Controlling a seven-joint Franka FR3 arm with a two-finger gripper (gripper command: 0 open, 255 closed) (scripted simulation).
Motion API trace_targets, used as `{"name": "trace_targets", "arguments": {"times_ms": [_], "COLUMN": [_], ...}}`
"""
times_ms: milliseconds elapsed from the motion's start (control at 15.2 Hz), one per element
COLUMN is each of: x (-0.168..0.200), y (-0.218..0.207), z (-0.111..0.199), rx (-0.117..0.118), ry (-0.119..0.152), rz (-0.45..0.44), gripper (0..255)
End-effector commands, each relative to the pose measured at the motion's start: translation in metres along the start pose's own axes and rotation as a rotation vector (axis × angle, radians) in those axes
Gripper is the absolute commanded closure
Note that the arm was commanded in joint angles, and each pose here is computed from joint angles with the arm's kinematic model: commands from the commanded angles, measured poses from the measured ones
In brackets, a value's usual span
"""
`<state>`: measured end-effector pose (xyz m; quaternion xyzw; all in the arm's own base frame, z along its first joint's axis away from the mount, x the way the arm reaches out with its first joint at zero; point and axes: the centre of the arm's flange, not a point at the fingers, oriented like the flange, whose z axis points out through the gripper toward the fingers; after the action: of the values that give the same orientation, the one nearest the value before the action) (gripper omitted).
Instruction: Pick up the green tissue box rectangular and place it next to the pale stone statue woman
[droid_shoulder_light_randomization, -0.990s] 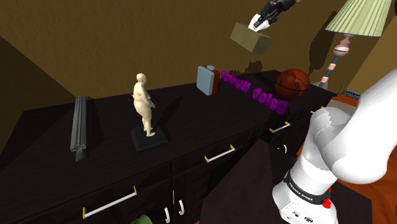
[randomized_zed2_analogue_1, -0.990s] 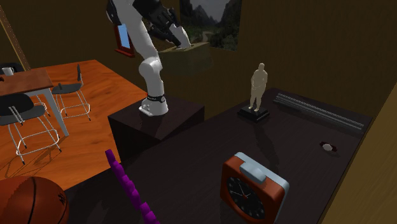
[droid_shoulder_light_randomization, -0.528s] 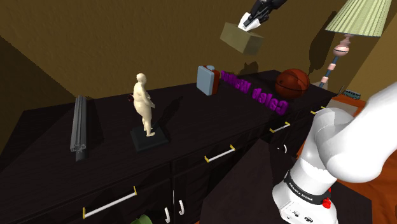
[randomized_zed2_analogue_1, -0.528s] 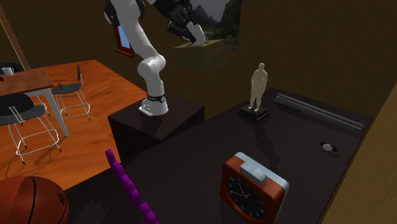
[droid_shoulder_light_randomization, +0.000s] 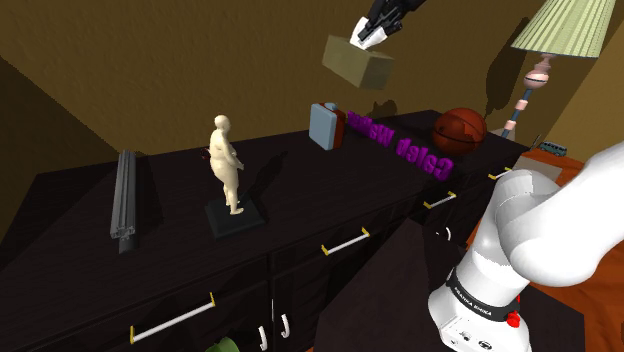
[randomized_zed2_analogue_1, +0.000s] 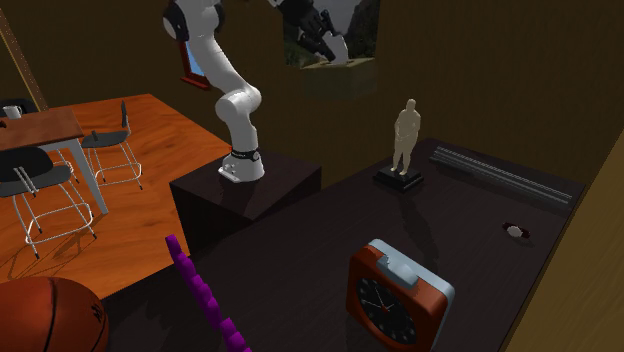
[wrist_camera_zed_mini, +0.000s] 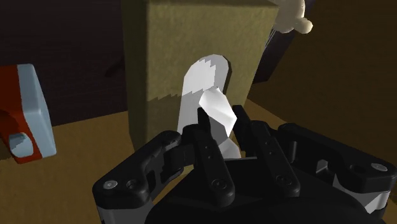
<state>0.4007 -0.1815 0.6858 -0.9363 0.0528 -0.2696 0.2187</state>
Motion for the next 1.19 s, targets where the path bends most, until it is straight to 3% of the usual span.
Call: {"name": "trace_targets", "arguments": {"times_ms": [0, 1122], "x": [-0.002, -0.019], "y": [-0.023, -0.222], "z": [0.013, 0.117], "rx": [-0.001, -0.001], "ry": [0.001, 0.001], "rz": [0.001, 0.001], "gripper": [255, 255]}}
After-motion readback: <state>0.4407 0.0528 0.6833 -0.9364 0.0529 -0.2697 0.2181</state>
